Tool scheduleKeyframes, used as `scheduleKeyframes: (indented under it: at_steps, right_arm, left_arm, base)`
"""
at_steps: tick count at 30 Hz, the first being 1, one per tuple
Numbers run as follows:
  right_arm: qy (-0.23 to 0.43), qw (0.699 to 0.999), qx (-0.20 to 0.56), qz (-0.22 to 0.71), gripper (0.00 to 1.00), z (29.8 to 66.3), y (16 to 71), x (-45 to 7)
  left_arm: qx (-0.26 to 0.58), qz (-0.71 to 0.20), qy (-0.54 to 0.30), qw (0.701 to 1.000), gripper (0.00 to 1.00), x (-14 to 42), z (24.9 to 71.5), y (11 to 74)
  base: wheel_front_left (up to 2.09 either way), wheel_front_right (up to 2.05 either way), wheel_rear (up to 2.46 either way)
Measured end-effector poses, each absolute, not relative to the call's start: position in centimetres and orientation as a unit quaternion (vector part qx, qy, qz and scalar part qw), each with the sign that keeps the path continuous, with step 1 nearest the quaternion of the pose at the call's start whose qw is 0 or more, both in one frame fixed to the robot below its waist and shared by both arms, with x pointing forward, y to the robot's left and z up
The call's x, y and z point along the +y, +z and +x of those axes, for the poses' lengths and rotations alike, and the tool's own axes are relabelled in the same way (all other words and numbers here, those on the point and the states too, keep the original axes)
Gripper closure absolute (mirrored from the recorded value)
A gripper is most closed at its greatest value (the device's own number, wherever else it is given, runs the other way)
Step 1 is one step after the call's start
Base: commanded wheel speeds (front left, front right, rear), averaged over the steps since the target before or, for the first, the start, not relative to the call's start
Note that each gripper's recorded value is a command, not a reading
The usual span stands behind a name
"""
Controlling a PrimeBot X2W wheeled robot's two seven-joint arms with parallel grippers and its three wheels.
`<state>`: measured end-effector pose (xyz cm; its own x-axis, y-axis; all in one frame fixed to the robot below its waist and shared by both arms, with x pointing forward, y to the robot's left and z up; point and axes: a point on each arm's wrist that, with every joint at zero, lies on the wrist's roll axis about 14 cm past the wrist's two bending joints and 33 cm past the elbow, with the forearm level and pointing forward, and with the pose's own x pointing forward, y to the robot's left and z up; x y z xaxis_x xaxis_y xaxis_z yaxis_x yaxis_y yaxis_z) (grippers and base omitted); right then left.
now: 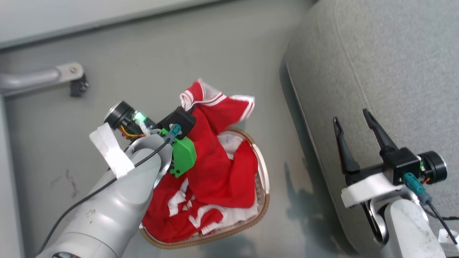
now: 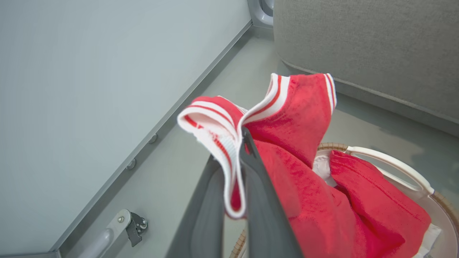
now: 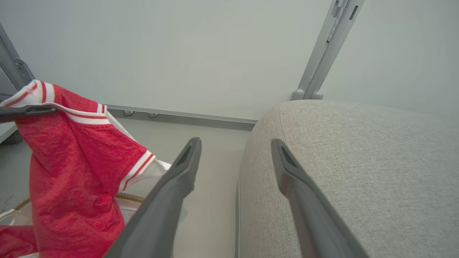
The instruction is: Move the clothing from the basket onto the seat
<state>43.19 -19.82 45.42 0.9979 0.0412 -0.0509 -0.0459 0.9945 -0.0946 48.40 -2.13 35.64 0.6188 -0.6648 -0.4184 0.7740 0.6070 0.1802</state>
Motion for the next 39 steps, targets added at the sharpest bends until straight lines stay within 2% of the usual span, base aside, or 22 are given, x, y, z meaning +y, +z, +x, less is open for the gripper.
scheduleKeyframes:
  at_steps: [9,18,28,39]
  right_arm:
    - [0.047,0.997,-0.030,-0.044,0.00,40.7,49.8,-17.7]
    - [0.077,0.992,-0.086,-0.043,0.00,39.3,53.8,-15.5]
    - [0.089,0.989,-0.111,-0.045,0.00,38.4,55.5,-14.6]
    - [0.190,0.967,-0.169,-0.020,0.00,40.1,60.1,-7.8]
  left_arm:
    - [-0.014,0.251,-0.391,0.885,1.00,-1.5,50.5,50.1]
    - [-0.118,0.302,-0.358,0.875,1.00,-0.3,49.9,60.7]
    - [-0.169,0.329,-0.340,0.865,1.00,-0.4,49.4,66.9]
    - [-0.175,0.335,-0.351,0.857,1.00,-2.7,48.6,68.6]
  base:
    - [0.00,0.00,0.00]
    - [0.00,0.00,0.00]
    - [0.00,0.00,0.00]
    - [0.00,0.00,0.00]
